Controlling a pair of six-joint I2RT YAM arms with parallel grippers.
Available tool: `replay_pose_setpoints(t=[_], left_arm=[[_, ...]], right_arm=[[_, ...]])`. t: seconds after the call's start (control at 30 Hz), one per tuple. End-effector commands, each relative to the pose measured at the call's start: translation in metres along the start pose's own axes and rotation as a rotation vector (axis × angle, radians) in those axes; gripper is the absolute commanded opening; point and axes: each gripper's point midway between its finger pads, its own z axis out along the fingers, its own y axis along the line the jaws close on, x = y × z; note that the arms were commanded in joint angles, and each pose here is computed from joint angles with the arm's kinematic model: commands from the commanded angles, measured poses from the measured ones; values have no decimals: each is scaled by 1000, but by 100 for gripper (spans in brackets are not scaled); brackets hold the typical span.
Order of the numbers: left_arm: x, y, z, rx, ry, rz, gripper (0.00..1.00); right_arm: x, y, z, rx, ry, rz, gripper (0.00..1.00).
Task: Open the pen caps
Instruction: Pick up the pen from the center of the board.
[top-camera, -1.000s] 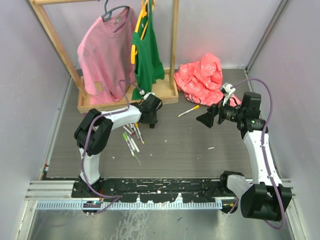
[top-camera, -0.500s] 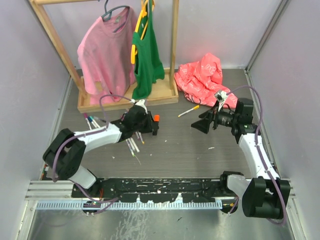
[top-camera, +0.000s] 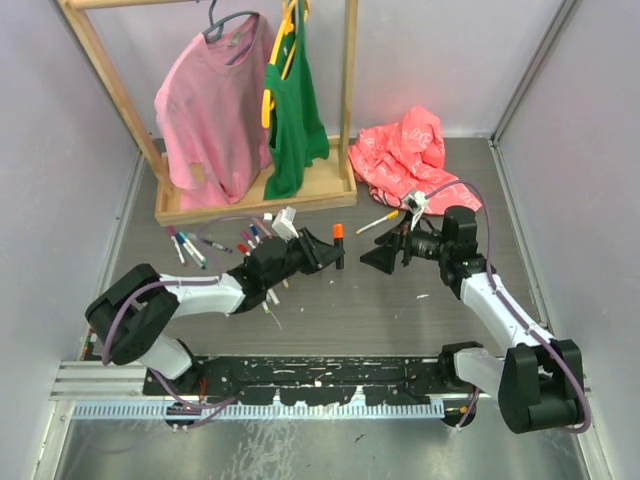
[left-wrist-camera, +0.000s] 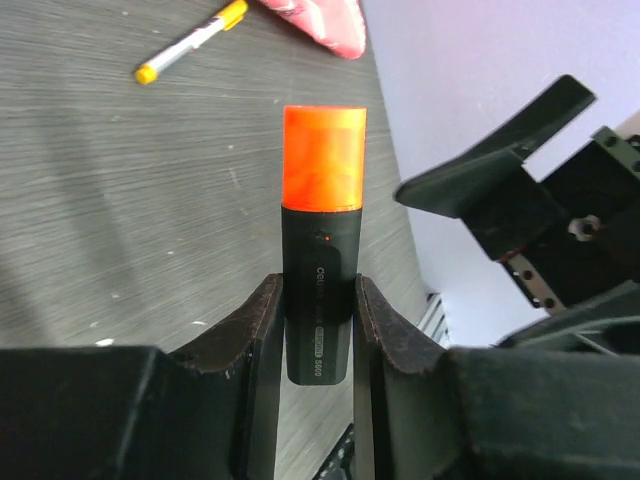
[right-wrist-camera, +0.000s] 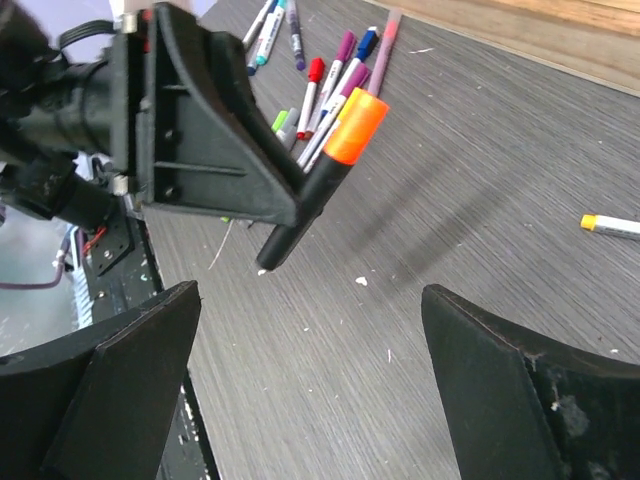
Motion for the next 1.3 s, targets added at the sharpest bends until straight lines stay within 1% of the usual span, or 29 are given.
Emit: replay_pose_setpoints(t=[0.0,0.2,0.4,0.8,0.9,0.97,1.03,1.1,1.13,1.17,1.23,1.27], left_arm=[[-31,-49,2,105,-205,-45,0],[-33,-41,7,-34,-294,-96,0],[-36,-39,9,-148,-356,-109,0],[-20,-57,21,-127,-331,-108,0],[-15,-61,24,-122,-323,-104,0],[-13,-64,26,-118,-320,-104,0],[-12,-66,28,-115,-317,-103,0],[-10,-67,27,-113,-314,-103,0],[-10,-67,27,-112,-314,-103,2],[-10,-67,26,-113,-314,-105,9],[-11,-67,23,-113,-315,-116,24],[-11,-66,21,-114,-315,-121,34]], right_arm=[[-22,-9,8,74,-81,-49,96],[-20,-6,14,82,-76,-53,88],[-9,-1,26,73,-28,-78,81],[-5,1,36,94,-7,-81,65],[-3,2,37,88,-3,-77,56],[-1,2,38,85,2,-71,48],[-1,2,39,84,2,-67,38],[-3,2,39,88,-1,-61,24],[-5,2,39,93,-5,-62,17],[-5,2,39,95,-1,-58,10],[-9,3,38,99,-5,-57,2],[-10,2,38,102,-8,-53,1]])
